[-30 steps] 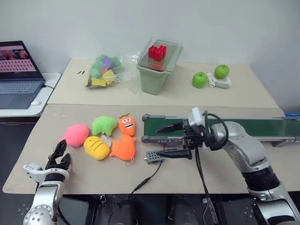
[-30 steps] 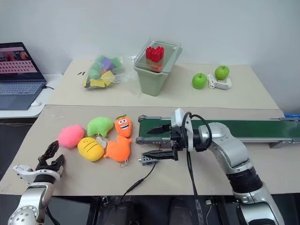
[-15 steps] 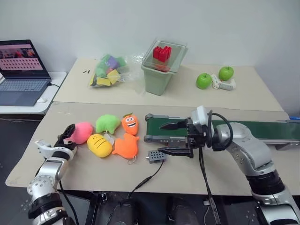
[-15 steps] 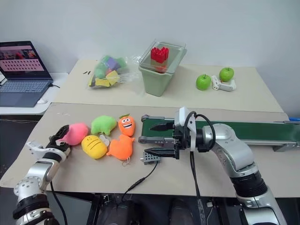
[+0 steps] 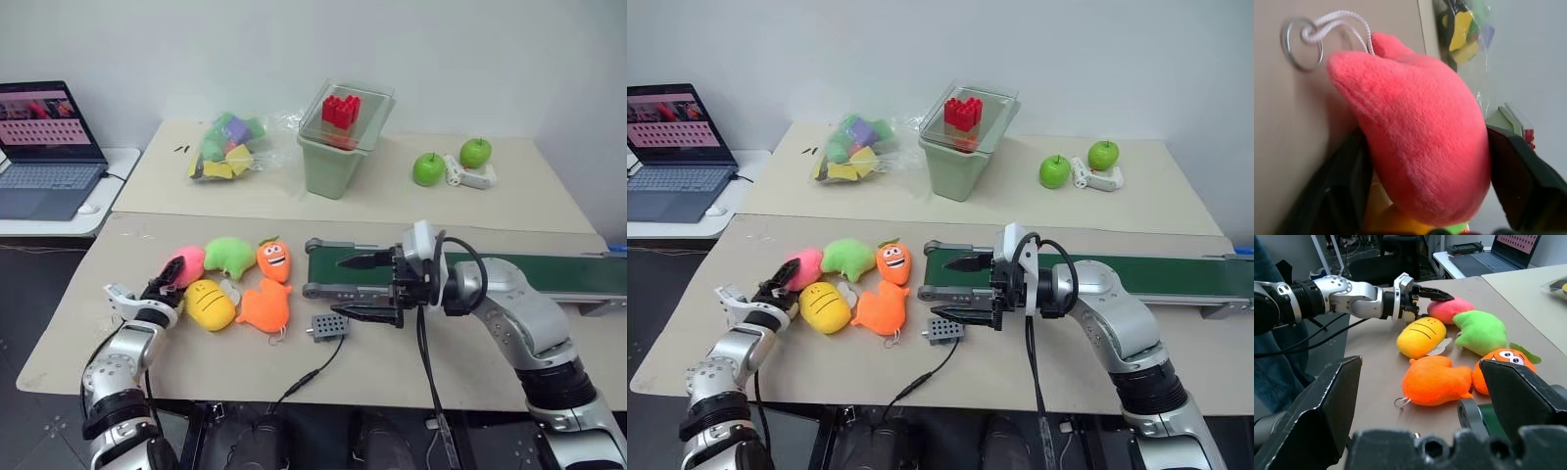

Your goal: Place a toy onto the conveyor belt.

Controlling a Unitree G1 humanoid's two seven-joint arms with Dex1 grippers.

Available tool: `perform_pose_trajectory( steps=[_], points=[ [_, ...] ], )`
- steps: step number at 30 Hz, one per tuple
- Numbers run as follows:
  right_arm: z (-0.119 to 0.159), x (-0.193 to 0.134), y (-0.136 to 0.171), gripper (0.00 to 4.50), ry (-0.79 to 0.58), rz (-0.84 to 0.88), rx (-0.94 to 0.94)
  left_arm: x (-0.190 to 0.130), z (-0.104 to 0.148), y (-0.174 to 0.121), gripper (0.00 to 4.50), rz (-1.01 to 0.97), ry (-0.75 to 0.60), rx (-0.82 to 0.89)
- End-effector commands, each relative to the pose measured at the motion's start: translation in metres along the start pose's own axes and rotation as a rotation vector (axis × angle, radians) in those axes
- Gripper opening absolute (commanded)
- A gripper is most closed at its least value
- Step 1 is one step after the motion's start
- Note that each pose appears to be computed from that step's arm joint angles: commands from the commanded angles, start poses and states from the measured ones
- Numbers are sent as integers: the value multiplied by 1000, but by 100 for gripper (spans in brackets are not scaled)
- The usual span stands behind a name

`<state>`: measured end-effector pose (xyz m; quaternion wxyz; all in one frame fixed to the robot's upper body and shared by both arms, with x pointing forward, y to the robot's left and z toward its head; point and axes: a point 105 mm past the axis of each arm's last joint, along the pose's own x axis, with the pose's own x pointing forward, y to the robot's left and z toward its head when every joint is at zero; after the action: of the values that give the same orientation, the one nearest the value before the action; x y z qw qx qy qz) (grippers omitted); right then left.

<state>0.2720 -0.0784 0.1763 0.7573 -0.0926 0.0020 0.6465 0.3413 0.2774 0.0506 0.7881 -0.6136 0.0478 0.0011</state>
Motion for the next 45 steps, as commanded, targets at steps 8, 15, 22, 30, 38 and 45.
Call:
perform_pose_trajectory(
  steps=[8, 15, 22, 30, 38, 45],
  points=[
    [10, -5, -4, 450, -9, -27, -59, -8, 18, -10, 96, -30, -88, 37],
    [6, -5, -5, 450, 2, -27, -50, -34, 63, -54, 96, -108, -300, 195],
    [5, -4, -8, 450, -5, -25, -40, -27, 40, -147, 96, -191, -247, 908],
    [2, -12, -19, 450, -11, -90, -20, 0, -56, -213, 96, -510, -293, 2165],
    [5, -29, -29, 450, -20, -179, -33, -5, -159, -202, 96, -1103, -534, 2813],
    [7, -39, -29, 450, -29, -245, -39, 2, -184, -168, 96, -1313, -445, 2889]
  ],
)
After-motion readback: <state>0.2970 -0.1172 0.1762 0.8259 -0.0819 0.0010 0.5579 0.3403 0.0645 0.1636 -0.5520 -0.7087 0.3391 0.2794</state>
